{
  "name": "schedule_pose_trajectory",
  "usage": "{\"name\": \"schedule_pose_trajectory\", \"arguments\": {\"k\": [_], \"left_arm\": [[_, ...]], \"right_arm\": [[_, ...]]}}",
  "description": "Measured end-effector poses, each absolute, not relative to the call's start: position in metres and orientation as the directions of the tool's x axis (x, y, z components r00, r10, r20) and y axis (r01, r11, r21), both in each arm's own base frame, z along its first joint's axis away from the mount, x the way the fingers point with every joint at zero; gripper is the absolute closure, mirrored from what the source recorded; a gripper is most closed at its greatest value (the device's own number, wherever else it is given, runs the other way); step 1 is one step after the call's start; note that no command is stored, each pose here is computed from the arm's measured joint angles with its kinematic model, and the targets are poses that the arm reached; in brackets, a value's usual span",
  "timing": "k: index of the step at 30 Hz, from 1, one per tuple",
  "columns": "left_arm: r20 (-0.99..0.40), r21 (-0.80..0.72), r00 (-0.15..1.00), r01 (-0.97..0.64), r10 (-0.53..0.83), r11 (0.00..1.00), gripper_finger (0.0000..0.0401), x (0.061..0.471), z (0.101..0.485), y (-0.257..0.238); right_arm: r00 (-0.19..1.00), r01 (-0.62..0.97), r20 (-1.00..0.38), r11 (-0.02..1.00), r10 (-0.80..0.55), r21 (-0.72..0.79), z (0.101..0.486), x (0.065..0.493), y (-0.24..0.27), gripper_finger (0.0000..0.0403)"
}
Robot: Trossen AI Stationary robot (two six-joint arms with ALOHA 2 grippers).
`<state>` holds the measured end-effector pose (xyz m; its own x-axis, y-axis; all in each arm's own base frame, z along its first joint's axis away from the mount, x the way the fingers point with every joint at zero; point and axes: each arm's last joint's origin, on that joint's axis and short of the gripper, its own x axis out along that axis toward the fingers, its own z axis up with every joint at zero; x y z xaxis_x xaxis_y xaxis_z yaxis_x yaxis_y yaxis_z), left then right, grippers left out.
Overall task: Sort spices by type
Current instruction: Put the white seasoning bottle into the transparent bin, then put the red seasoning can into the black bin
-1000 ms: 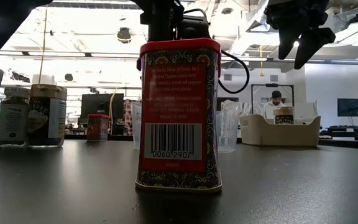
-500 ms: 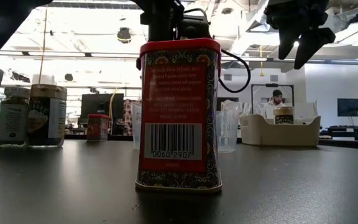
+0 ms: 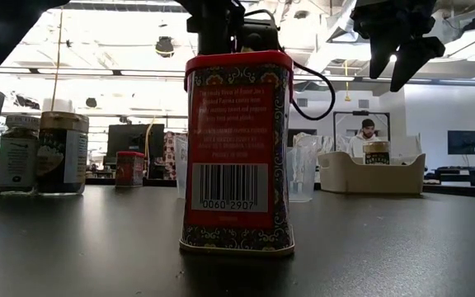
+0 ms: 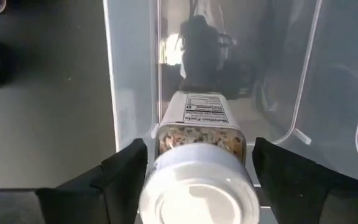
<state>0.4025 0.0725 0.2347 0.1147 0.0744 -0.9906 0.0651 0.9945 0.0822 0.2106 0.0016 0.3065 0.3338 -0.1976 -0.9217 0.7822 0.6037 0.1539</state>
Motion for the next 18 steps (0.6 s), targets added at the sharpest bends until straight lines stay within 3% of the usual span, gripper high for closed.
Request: {"name": "schedule_pose_trajectory", "arguments": {"k": [5,18], "left_arm": [[-0.989,0.089,0.126,0.052,0.082,0.995,0.0120,0.396,0.247,0.072],[-0.951,0.125,0.284,-0.018,0.125,0.992,0.0120,0.358,0.319,0.066]], "right_arm": [[0.334,0.782,-0.922,0.604,-0.197,0.154,0.306,0.211,0.002,0.0086],[0.335,0.795,-0.922,0.584,-0.197,0.164,0.306,0.211,0.002,0.0086]]}}
